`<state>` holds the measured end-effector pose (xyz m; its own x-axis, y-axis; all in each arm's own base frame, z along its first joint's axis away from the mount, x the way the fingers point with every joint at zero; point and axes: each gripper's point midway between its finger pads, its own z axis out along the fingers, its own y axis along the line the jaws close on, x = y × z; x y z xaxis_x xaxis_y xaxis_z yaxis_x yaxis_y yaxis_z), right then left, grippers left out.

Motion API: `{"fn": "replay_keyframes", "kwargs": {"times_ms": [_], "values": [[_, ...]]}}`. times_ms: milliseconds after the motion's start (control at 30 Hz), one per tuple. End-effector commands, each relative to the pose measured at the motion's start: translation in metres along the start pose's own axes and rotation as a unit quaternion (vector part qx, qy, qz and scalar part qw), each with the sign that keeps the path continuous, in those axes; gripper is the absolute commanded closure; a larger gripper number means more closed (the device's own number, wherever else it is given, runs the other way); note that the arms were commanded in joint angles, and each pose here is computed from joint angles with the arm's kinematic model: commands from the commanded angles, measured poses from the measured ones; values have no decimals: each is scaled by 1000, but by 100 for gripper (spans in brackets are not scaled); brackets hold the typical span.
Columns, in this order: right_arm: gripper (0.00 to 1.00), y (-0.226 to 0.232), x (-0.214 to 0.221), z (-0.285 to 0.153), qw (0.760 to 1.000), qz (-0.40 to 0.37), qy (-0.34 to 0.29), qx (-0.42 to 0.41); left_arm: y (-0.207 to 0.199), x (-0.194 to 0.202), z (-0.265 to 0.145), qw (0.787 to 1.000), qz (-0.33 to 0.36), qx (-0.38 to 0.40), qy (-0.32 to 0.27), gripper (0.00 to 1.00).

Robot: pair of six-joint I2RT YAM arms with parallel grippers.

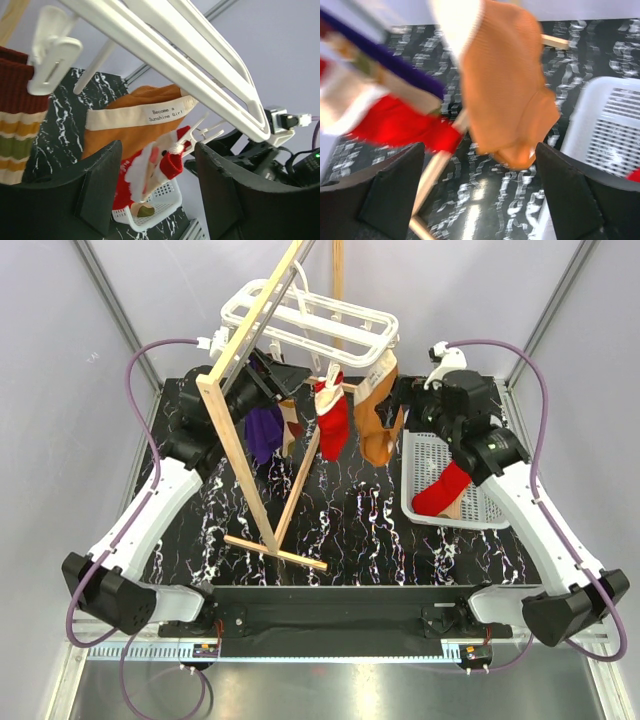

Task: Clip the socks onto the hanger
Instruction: Clamp the sock onto the hanger, then rotate the hanger at the clothesline.

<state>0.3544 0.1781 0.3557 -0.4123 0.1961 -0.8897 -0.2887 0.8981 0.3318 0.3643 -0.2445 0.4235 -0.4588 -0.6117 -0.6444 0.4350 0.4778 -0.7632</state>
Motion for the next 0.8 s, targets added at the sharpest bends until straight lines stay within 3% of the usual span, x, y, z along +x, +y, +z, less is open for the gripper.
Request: {"fn": "replay_keyframes", "kwargs": {"times_ms": [0,133,267,367,500,533,633,767], "values": [[0,-42,7,27,996,1,-26,81,-23,-28,-15,999,27,6,-41,35],[0,-53,10,61,998,34,-28,39,-29,-27,-18,998,37,19,-38,35],[2,-36,7,88,998,15,-44,-39,-37,-31,-22,997,52,35,-37,36],[17,-15,9,96,994,15,-32,-101,-37,-33,-24,997,54,36,-37,36],[58,1,11,86,988,33,-47,-145,-32,-36,-25,998,45,35,-36,37],[75,4,11,83,987,34,-47,-150,-32,-38,-26,998,45,37,-35,37],[96,11,17,73,984,43,-35,-167,-33,-39,-27,998,43,39,-34,38],[100,37,28,57,980,40,-10,-193,-31,-37,-27,998,38,39,-31,39]]}}
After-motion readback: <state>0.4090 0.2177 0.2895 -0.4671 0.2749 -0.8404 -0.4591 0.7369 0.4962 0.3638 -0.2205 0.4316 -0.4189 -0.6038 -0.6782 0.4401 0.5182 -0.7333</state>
